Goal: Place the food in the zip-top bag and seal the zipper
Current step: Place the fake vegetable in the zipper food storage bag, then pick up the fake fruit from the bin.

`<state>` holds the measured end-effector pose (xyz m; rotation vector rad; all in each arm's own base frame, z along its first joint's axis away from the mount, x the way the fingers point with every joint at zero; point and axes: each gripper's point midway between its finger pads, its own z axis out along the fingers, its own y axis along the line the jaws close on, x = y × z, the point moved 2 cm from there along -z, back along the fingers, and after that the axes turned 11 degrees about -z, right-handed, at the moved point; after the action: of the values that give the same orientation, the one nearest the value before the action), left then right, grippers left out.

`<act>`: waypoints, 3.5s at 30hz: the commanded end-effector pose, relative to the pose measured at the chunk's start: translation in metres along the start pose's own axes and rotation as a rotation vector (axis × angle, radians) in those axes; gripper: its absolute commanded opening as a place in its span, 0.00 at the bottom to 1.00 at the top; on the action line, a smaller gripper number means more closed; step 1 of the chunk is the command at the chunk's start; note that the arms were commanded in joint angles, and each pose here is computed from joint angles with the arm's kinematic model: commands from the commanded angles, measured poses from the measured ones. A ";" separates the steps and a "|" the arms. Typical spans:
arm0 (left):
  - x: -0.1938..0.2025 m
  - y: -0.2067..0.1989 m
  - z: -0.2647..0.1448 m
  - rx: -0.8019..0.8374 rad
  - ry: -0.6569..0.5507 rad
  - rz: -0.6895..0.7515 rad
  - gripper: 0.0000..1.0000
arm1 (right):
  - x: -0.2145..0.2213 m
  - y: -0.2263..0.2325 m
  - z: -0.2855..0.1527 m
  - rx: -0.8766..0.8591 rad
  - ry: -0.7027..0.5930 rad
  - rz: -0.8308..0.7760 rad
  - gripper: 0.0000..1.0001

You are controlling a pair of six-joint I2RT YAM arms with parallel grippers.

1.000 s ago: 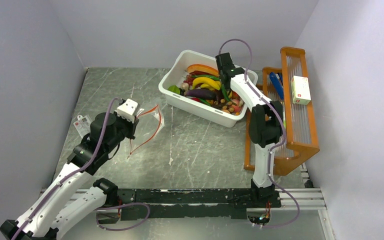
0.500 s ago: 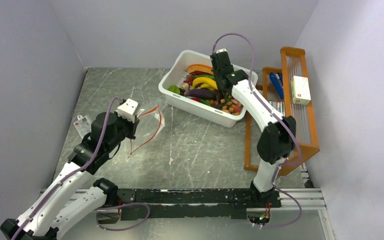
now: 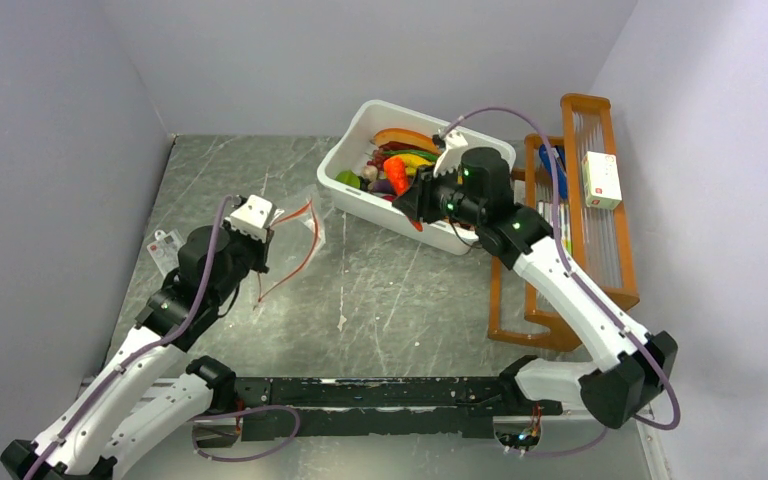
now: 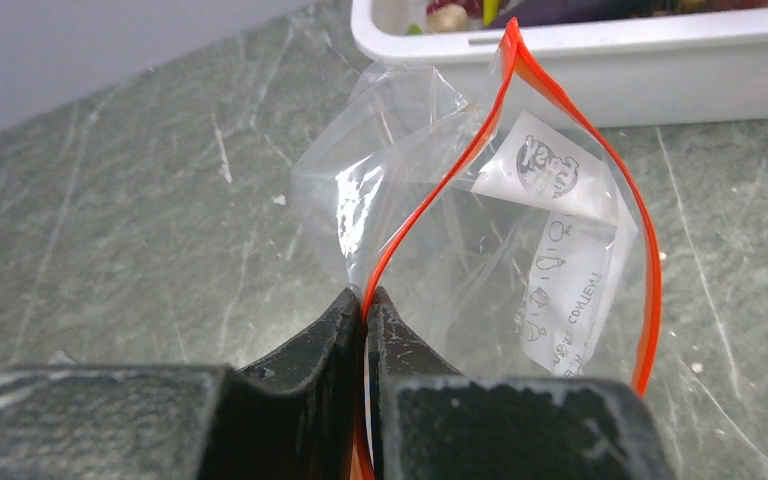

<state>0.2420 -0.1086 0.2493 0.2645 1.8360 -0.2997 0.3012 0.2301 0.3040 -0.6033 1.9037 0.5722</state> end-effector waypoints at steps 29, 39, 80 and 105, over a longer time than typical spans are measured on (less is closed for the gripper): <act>-0.034 0.004 0.007 -0.033 -0.154 0.012 0.07 | 0.026 0.218 0.002 -0.649 0.181 0.560 0.16; -0.036 0.002 0.000 -0.013 -0.183 0.022 0.07 | 0.038 0.222 0.039 -0.493 0.348 0.749 0.24; -0.021 -0.011 0.011 0.070 -0.103 0.060 0.07 | -0.015 0.178 0.057 -0.309 0.151 0.705 0.43; -0.002 -0.037 0.001 0.219 0.027 -0.041 0.07 | -0.014 -0.026 0.023 0.298 -0.019 -0.149 0.44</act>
<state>0.2274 -0.1378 0.2649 0.3276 1.8484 -0.5272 0.3027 0.2662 0.3162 -0.4635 1.8590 0.4416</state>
